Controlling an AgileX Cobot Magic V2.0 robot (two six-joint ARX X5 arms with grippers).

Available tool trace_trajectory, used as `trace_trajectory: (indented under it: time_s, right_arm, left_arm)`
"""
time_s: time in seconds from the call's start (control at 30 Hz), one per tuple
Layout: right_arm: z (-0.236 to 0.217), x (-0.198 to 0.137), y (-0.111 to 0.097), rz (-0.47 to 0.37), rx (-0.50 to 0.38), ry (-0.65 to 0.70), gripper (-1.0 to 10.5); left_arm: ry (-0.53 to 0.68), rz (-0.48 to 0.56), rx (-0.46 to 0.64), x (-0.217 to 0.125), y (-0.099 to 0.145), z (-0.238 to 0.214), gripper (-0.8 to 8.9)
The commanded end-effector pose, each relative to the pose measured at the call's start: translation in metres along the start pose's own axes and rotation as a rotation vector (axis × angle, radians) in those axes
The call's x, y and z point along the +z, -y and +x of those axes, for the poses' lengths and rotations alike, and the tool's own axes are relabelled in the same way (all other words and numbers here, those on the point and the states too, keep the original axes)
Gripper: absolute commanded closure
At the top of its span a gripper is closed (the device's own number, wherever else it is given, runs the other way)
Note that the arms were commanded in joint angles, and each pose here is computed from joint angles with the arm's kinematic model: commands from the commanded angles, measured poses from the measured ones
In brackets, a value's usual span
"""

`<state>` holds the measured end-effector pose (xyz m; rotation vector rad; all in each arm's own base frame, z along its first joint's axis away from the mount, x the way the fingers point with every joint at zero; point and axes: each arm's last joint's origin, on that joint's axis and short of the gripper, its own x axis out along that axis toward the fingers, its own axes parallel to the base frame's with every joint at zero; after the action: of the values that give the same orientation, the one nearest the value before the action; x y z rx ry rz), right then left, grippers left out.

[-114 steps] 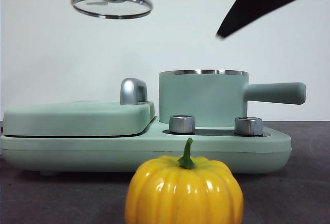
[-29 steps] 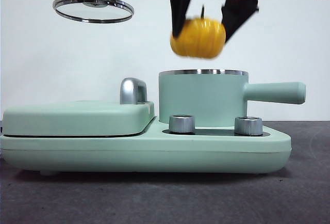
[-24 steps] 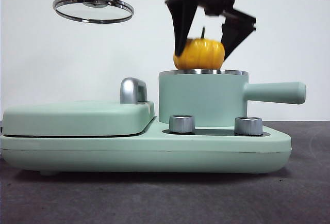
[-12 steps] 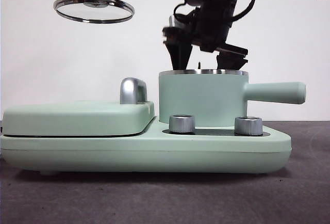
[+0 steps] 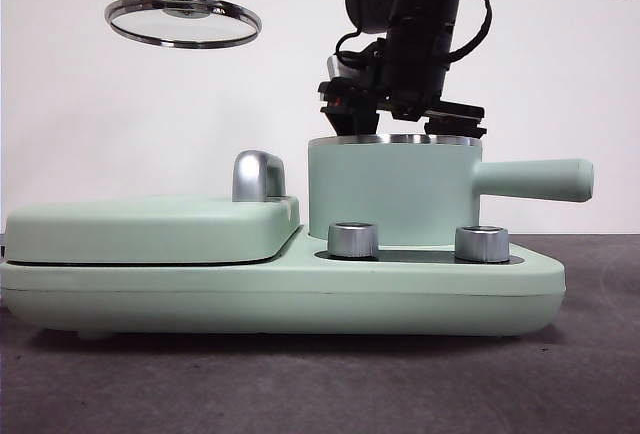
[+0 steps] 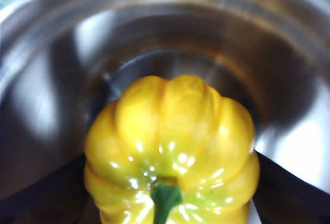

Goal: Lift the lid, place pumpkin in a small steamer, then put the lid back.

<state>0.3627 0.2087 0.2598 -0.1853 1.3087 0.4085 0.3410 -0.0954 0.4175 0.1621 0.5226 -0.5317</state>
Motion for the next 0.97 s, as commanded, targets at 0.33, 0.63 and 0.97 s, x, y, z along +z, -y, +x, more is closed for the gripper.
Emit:
trace_trajectory:
  time_s: [0.33,0.63,0.97]
  right_arm:
    - [0.013,0.004,-0.007,-0.031,-0.012,-0.035,6.1]
    - [0.013,0.002,-0.006,-0.032,-0.014,-0.046,4.5]
    - [-0.011,0.009,-0.009,-0.029,-0.030,-0.017,4.5]
  left_arm:
    - [0.014,-0.013,-0.008,0.003,-0.003,0.013,7.98]
    - [0.019,-0.018,-0.008,0.003,-0.003,0.015,7.98]
    - [0.019,-0.027,-0.009,0.003,-0.003,0.015,7.98]
